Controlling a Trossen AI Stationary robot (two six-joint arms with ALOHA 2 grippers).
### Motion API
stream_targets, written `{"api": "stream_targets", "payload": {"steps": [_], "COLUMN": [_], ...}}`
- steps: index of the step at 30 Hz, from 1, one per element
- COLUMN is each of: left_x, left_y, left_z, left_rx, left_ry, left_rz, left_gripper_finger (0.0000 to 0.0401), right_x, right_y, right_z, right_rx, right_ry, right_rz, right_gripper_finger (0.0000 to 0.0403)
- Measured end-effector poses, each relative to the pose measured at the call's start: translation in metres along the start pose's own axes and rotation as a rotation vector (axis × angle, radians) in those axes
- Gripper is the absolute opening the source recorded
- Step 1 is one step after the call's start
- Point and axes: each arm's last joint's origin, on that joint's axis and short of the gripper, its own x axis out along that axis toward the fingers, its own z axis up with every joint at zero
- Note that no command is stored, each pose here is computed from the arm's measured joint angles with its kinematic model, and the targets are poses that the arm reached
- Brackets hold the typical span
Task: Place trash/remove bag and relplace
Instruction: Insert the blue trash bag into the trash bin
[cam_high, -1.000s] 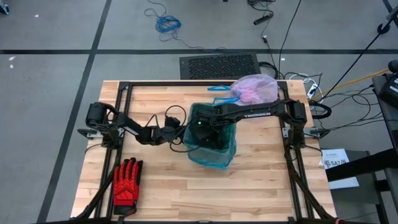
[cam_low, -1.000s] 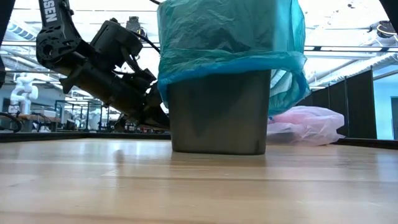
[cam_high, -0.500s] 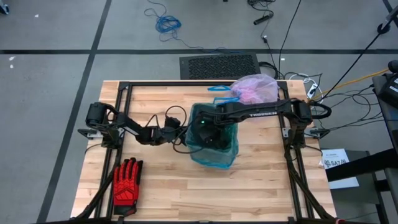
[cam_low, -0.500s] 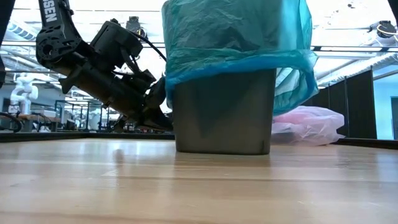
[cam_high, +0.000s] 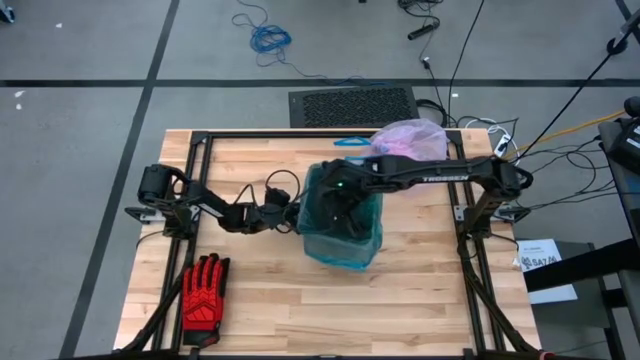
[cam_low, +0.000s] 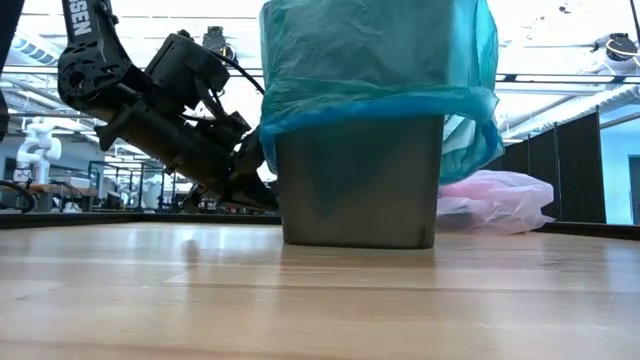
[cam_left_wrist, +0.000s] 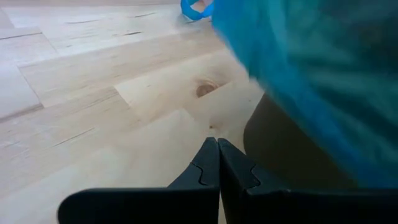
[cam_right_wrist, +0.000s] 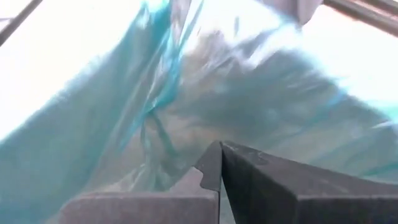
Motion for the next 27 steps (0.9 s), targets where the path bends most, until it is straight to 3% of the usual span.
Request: {"api": "stream_targets", "payload": {"steps": [9,16,21,24,27], "left_x": [-0.001,-0.007,-0.016,-0.024,-0.033], "left_y": [-0.001,-0.004,-0.004,-0.002,0.003], "left_z": [0.002,0.012,0.021,0.025,0.028], "left_rx": [-0.005,-0.019,-0.018,-0.038,-0.094], "left_ry": [-0.012,-0.041,-0.044,-0.054,-0.069], "left_rz": [-0.001,-0.004,0.004,-0.002,-0.011], "left_gripper_finger": [0.0000,0.0000,0.0000,0.0000,0.0000], "right_x": [-0.030,-0.116,-0.166,-0.168,-0.164], "right_y": [-0.001,-0.010,-0.007,0.003,0.021], "right_z": [0.005,0.014,-0.017,-0.045,-0.077], "right_rx": [0.142,0.286,0.485,0.577,0.679], "right_ry": [-0.085,-0.277,-0.238,-0.217,-0.284], "right_rz": [-0.041,-0.149,-0.248,-0.267,-0.272], "right_gripper_finger": [0.0000,0.0000,0.0000,0.0000,0.0000]}}
